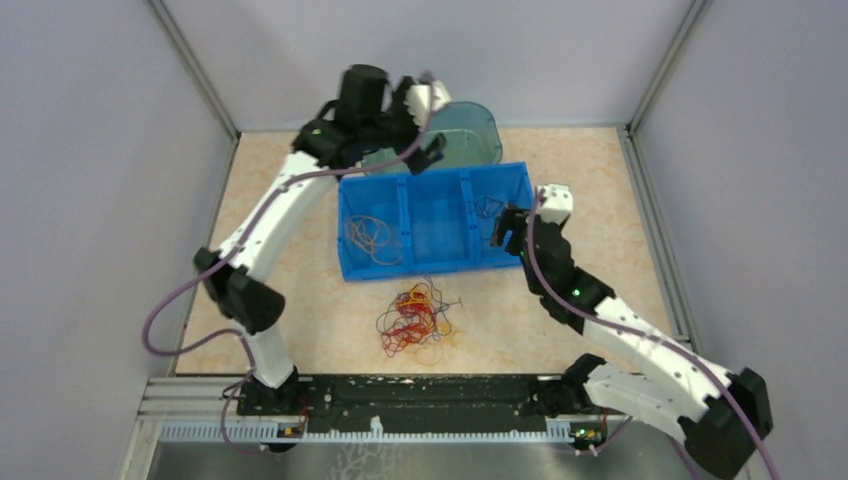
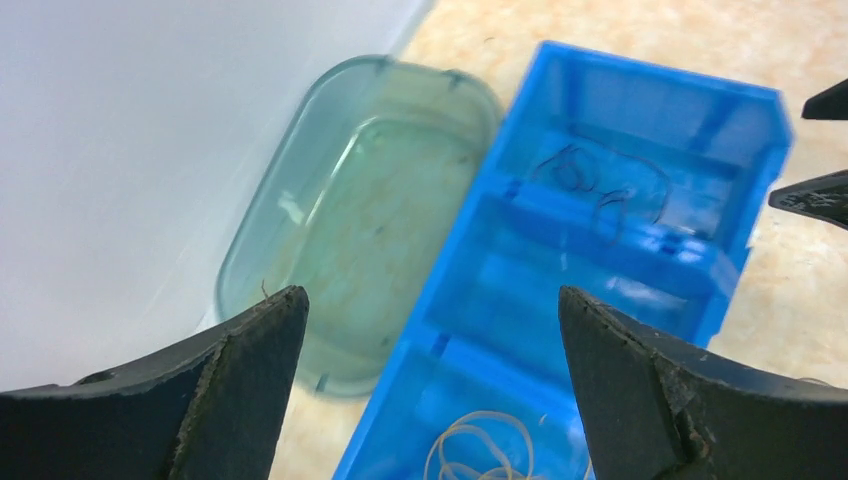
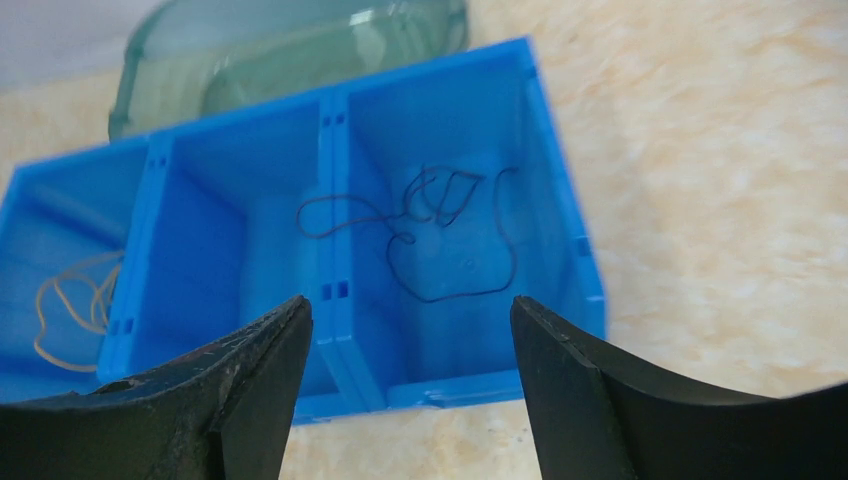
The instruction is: Untangle the cables
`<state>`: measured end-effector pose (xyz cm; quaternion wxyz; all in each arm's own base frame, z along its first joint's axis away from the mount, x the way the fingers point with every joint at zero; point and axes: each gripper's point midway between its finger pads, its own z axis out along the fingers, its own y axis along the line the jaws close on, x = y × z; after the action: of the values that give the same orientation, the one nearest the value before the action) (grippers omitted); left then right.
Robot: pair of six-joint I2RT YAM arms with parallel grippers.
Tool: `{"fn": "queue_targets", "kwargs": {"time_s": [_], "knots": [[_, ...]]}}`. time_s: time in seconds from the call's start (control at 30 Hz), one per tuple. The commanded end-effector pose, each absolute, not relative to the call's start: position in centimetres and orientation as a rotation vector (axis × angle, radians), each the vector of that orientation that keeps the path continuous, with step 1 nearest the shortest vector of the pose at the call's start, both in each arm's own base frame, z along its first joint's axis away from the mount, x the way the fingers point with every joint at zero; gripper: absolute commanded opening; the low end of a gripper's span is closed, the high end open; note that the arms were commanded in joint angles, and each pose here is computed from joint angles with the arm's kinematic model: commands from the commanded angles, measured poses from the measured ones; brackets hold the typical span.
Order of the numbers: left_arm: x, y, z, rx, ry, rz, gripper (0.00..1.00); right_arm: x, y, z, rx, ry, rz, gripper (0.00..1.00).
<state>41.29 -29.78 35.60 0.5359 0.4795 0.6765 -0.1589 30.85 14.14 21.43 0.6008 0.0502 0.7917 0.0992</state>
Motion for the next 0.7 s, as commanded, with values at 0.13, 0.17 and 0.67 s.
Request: {"fn": "queue_targets", "kwargs": {"time_s": [0.13, 0.17, 0.67], "knots": [[36.2, -21.9, 31.9, 1.055, 1.78, -0.476, 1.0, 36.4, 22.9, 22.6, -0.328, 1.816, 0.449, 0.68], [35.5, -21.6, 31.3, 1.069, 1.797, -0.474, 1.0, 36.8, 23.5, 22.4, -0.392, 1.819, 0.46, 0.67], [32.7, -18.9, 27.2, 1.052, 1.912, -0.472, 1.0, 41.0, 23.3, 18.8, -0.782, 1.955, 0.251, 0.53]]}}
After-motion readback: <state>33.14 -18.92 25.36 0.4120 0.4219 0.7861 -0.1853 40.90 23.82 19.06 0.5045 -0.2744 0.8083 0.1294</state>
